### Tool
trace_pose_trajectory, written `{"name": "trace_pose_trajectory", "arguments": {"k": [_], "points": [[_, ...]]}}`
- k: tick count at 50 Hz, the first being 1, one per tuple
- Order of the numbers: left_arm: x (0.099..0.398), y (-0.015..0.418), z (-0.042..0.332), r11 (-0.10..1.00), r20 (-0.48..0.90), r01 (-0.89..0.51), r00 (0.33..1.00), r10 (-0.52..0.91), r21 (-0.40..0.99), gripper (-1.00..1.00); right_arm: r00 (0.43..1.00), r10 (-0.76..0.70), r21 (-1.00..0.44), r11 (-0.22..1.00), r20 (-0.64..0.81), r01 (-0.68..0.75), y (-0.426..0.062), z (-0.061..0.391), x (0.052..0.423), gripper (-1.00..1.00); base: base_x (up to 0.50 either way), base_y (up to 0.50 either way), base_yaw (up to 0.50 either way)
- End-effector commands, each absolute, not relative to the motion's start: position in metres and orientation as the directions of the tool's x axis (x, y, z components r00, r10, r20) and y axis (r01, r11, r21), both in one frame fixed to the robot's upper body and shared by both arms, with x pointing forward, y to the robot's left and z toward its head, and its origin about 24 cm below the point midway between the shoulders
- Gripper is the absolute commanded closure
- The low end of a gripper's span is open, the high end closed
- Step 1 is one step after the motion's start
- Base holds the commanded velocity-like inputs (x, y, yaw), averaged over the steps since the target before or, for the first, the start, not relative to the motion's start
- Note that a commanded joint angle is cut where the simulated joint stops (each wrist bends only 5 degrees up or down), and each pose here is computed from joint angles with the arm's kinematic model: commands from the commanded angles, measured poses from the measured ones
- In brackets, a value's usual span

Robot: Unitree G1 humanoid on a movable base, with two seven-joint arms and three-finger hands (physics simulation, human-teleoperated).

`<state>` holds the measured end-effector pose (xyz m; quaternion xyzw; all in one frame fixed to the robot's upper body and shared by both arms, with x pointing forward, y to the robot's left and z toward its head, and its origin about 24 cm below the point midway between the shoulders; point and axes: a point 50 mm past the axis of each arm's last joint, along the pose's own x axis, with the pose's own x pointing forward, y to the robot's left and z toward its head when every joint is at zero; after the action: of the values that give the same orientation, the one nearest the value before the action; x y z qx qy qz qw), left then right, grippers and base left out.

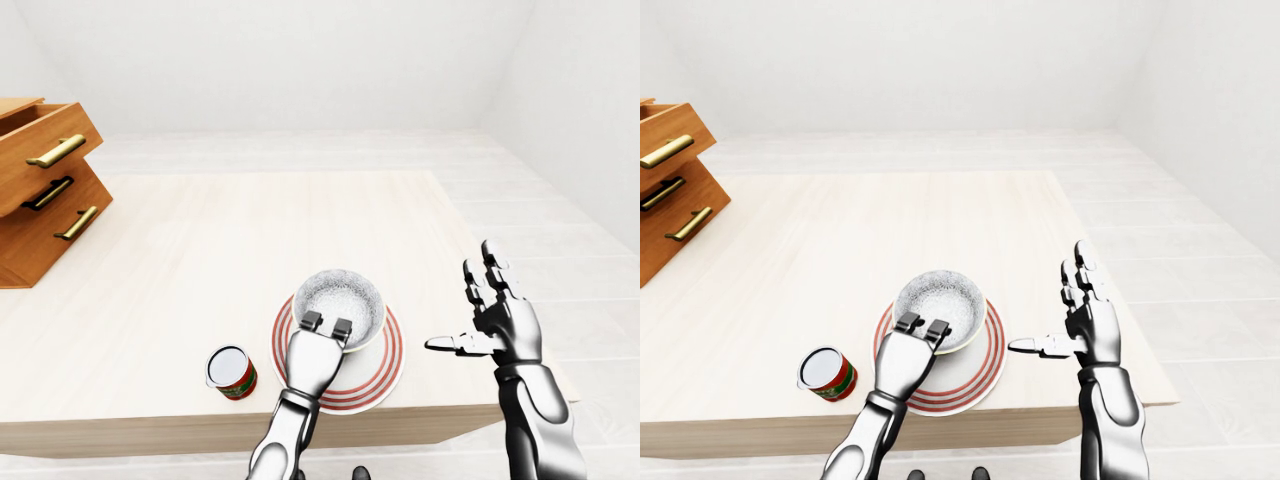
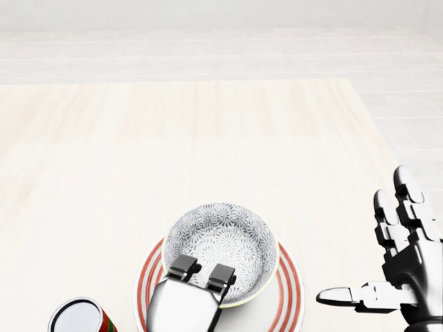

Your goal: Put the bowl on the plate.

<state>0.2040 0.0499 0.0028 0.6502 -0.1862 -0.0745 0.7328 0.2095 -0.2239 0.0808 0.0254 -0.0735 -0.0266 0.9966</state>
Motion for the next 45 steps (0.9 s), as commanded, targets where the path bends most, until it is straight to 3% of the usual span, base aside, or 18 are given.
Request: {"name": "trace_pose_trajectory", "arguments": {"k": [1, 31, 38, 45], "points": [[0.204, 0.051, 0.004, 0.144, 0.176, -0.133, 0.920, -0.350, 0.981, -0.07, 0.988, -0.056, 0.056, 0.997, 0.144, 0.049, -0.224, 0.080, 0.211, -1.00, 0.00, 0.00, 0.00], [0.194, 0.055, 0.025, 0.159, 0.219, -0.172, 0.910, -0.352, 0.972, -0.28, 0.989, -0.056, 0.055, 0.997, 0.139, 0.049, -0.223, 0.078, 0.211, -1.00, 0.00, 0.00, 0.00], [0.192, 0.055, 0.024, 0.164, 0.217, -0.169, 0.911, -0.351, 0.972, -0.55, 0.989, -0.058, 0.054, 0.997, 0.140, 0.050, -0.224, 0.078, 0.210, -1.00, 0.00, 0.00, 0.00], [0.192, 0.056, 0.024, 0.160, 0.217, -0.170, 0.911, -0.351, 0.972, -0.58, 0.988, -0.059, 0.052, 0.997, 0.141, 0.052, -0.224, 0.080, 0.210, -1.00, 0.00, 0.00, 0.00]]}}
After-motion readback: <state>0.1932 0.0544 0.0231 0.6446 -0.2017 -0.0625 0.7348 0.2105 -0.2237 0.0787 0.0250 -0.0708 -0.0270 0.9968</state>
